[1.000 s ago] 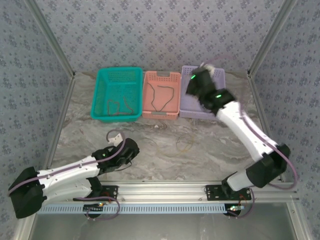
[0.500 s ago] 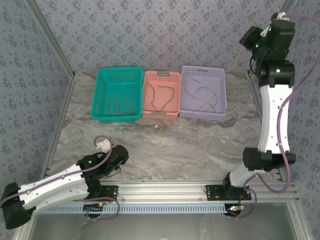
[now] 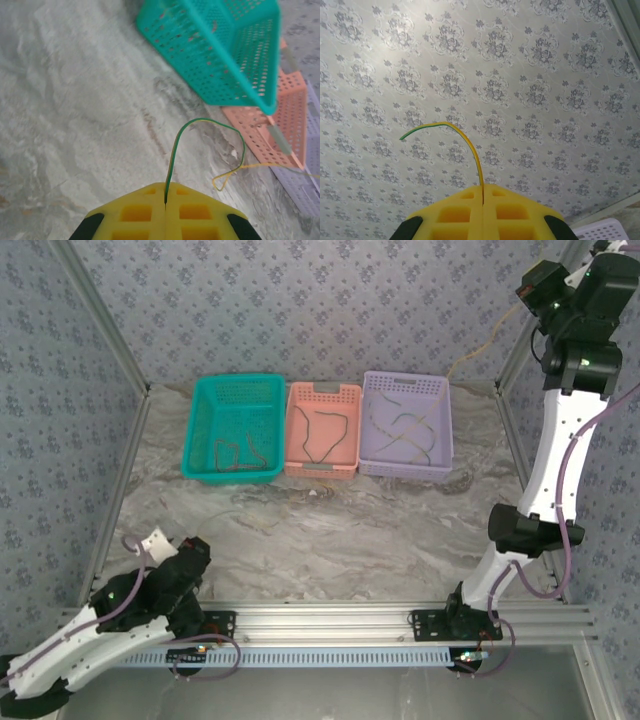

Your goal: Untangle the cables

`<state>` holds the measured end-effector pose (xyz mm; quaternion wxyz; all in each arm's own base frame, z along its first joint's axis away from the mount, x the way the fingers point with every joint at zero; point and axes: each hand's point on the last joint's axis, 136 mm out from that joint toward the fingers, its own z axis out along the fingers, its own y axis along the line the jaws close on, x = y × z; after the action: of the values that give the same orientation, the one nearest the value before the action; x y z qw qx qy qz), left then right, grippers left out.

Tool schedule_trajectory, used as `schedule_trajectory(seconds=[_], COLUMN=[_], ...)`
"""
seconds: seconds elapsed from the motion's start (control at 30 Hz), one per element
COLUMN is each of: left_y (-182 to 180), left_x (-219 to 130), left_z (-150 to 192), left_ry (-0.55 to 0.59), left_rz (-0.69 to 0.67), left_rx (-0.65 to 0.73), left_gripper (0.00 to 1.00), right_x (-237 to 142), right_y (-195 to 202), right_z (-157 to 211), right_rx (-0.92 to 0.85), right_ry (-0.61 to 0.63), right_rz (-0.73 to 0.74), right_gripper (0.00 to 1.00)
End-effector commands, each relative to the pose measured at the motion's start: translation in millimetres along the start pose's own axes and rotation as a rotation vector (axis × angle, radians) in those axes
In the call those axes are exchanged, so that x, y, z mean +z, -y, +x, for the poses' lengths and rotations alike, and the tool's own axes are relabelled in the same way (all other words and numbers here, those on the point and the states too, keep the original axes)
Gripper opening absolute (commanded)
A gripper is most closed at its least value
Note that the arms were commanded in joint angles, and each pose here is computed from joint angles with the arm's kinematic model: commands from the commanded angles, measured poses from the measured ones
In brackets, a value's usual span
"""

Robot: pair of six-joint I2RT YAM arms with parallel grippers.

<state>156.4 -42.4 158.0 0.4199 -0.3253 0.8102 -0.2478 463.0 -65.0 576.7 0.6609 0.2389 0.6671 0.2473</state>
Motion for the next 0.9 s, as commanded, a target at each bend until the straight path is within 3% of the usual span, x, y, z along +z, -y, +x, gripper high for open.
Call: schedule_trajectory(seconds=[0.0,0.13,0.3,0.53,0.7,0.87], left_y=[54,142,226,345,404,437], left_x=[-12,-17,-32,-45,-11,37], left_z=[-13,12,30,54,71,74], left_ry=[0.021,-0.105,-0.217,-0.308,-0.358,-0.373], left_rz=[0.141,0.329,0.485,0.718,0.734,0.730], left_rx=[0.128,0.236,0.322,0.384,0.408,0.384], left_gripper=[0.00,0.00,0.00,0.00,0.00,0.00], right_x=[-11,-14,-10,17,40,62], right_y=[-34,-53,-62,-63,-61,-46], right_z=[-28,-41,-51,-35,-27,-12], right_rx=[0.038,0.081,0.106,0.102,0.141,0.148], right_ry=[0.075,0.102,0.135,0.076,0.041,0.010], right_rz=[-0.139,-0.220,-0.279,-0.364,-0.450,-0.429], right_gripper=[0.00,0.00,0.00,0.00,0.00,0.00])
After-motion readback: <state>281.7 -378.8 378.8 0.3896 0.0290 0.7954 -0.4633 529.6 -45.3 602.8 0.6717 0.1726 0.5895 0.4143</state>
